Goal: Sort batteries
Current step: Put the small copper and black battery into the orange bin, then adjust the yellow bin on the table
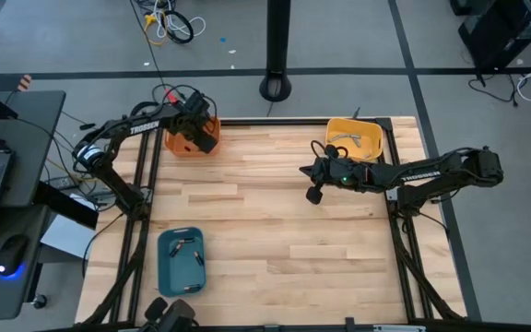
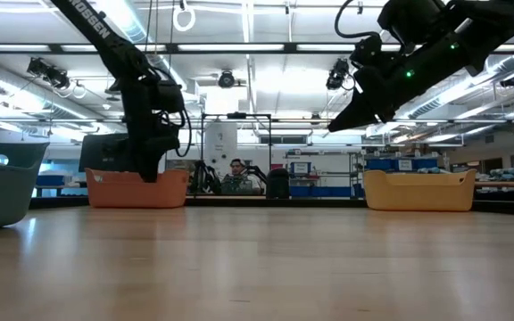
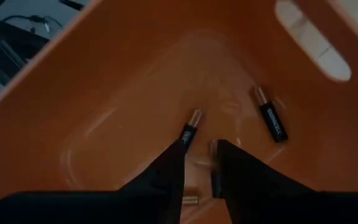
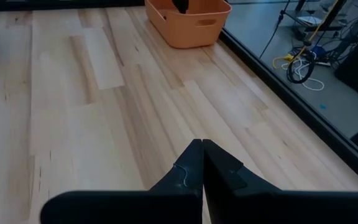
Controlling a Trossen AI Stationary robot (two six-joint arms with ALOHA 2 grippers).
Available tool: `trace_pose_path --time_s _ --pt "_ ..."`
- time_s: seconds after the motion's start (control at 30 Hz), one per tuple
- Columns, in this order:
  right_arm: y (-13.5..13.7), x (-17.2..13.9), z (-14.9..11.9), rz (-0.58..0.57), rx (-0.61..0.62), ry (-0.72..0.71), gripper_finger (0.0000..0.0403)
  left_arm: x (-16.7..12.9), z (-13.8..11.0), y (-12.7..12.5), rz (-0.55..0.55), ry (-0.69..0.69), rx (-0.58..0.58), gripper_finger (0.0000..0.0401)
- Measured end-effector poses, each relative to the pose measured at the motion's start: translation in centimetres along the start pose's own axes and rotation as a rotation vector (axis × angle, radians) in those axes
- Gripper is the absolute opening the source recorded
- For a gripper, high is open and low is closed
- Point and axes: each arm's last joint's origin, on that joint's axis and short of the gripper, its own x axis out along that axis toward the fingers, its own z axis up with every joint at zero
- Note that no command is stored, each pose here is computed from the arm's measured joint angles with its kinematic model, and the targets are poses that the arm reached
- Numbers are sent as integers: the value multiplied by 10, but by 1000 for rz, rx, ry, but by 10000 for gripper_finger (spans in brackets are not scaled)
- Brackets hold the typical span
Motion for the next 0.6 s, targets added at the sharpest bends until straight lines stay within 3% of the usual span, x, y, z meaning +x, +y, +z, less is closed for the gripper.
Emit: trace_pose_path --time_s 0.23,0.43,0.6 --pt "-6 1 -5 -53 42 46 11 -3 1 0 2 -22 2 105" --pt "-43 3 -20 -378 236 232 8 -39 9 -5 4 -238 2 105" --pt "-74 4 -19 -510 325 280 8 -70 0 -19 -40 -485 2 105"
